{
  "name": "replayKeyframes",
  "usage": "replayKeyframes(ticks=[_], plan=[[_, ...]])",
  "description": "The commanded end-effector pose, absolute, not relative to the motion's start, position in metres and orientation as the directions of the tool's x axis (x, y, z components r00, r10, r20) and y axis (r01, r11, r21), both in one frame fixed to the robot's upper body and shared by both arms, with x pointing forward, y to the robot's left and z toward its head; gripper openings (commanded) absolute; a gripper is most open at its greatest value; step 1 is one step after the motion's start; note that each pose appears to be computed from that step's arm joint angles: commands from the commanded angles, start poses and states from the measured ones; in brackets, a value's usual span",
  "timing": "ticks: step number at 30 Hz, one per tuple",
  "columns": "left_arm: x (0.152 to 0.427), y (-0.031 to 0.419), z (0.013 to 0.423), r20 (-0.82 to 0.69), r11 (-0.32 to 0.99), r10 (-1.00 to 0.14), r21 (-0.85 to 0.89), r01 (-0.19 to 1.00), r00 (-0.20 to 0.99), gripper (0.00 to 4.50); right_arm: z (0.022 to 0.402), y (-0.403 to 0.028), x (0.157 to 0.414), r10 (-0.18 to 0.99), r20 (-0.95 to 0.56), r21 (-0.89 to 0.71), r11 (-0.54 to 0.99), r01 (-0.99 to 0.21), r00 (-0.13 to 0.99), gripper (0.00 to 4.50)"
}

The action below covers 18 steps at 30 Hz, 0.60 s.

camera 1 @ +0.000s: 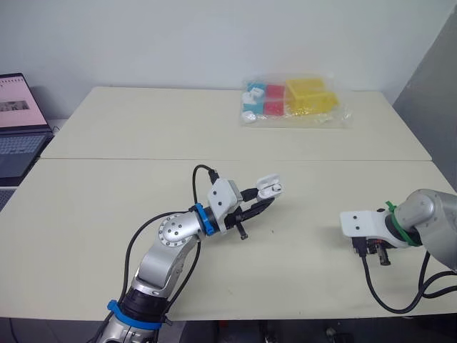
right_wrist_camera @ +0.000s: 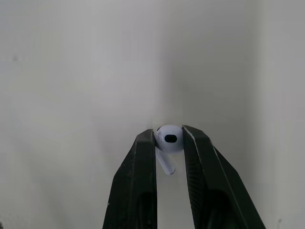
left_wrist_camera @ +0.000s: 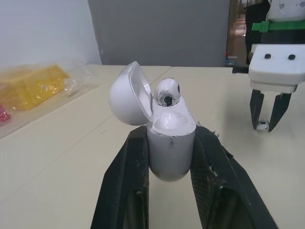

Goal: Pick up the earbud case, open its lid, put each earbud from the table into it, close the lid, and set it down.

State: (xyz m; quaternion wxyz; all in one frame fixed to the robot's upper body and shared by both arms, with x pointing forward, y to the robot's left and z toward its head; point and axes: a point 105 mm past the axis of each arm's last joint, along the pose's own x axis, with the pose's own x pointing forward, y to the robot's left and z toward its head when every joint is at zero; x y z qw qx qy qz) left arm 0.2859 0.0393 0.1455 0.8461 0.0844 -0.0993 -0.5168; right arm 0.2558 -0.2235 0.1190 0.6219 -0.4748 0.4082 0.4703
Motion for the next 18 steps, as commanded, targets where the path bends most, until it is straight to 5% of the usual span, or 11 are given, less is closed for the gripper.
replayKeyframes(ticks=[1,5,9,18], plan=[[0.286,0.037,0.158,0.127,0.454,-0.891,0.269,0.850,0.436,0.79,0.157,-0.209,0.257,0.290,-0.909,-0.285,0.091,-0.954,0.300,0.42],[0.288,0.038,0.161,0.139,0.462,-0.887,0.257,0.848,0.441,0.79,0.182,-0.184,0.251,0.466,-0.821,-0.313,0.113,-0.943,0.329,0.42],[0.293,0.041,0.169,0.168,0.471,-0.881,0.221,0.854,0.442,0.79,0.223,-0.141,0.246,0.776,-0.528,-0.342,0.177,-0.923,0.344,0.42],[0.302,0.049,0.186,0.179,0.470,-0.881,0.204,0.859,0.439,0.79,0.253,-0.084,0.249,0.920,-0.003,-0.306,0.373,-0.876,0.392,0.42]])
